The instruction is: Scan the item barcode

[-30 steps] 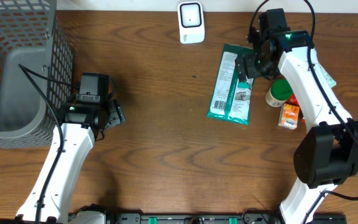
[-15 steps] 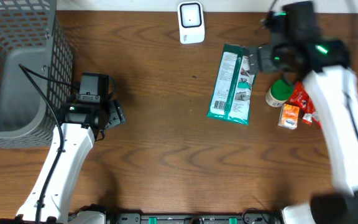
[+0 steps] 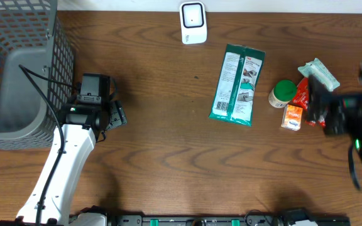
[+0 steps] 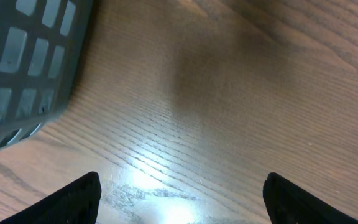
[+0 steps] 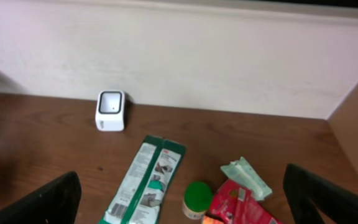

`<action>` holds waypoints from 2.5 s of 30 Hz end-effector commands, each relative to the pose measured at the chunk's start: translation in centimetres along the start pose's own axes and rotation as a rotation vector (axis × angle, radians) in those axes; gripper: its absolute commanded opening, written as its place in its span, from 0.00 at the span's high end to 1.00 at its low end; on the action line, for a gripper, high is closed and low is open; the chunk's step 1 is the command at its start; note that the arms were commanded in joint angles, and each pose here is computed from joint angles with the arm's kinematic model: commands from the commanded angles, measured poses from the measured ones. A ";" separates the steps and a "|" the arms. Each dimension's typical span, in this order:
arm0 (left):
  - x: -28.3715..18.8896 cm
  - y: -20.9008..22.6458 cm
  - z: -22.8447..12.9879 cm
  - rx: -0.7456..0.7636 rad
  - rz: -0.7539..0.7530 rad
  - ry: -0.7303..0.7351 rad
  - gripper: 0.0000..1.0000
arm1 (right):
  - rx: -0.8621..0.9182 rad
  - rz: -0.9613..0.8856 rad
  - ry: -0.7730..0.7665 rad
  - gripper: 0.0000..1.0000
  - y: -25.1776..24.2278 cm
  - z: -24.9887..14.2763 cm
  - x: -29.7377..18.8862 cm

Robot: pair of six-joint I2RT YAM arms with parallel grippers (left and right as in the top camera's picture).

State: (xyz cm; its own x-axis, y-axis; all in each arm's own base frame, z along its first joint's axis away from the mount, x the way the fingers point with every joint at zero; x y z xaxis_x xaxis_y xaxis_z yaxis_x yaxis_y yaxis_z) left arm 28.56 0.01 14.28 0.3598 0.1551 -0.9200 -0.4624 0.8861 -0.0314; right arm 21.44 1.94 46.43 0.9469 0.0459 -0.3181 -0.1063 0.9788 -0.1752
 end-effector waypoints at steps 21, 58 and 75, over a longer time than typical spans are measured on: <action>0.0 0.3 0.0 -0.002 0.011 -0.004 0.16 | 0.062 -0.122 -0.533 0.01 0.9 -12.4 -3.4; 0.0 0.3 0.0 -0.002 0.011 -0.004 0.16 | 0.178 -0.004 -0.253 0.01 4.5 -28.5 9.8; 0.0 0.3 0.0 -0.002 0.011 -0.004 0.16 | 0.178 -0.005 -0.253 0.01 4.5 -28.5 9.8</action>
State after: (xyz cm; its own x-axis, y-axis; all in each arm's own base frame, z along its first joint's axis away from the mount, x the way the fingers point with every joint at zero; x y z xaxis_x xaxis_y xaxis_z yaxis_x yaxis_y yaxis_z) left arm 28.57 0.01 14.28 0.3601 0.1551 -0.9199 -0.4624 0.8861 -0.0316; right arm 21.63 1.09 15.96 0.9954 0.0617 -0.0729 -0.0610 0.9981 0.0110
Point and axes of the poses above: each gripper's point midway between its finger pads, its own x axis out along the fingers, its own y axis along the line the jaws close on, z = x × y, the point moved 3 cm from there along -x, back along the fingers, and after that the axes turned 8 degrees about -x, right-handed, at the moved point
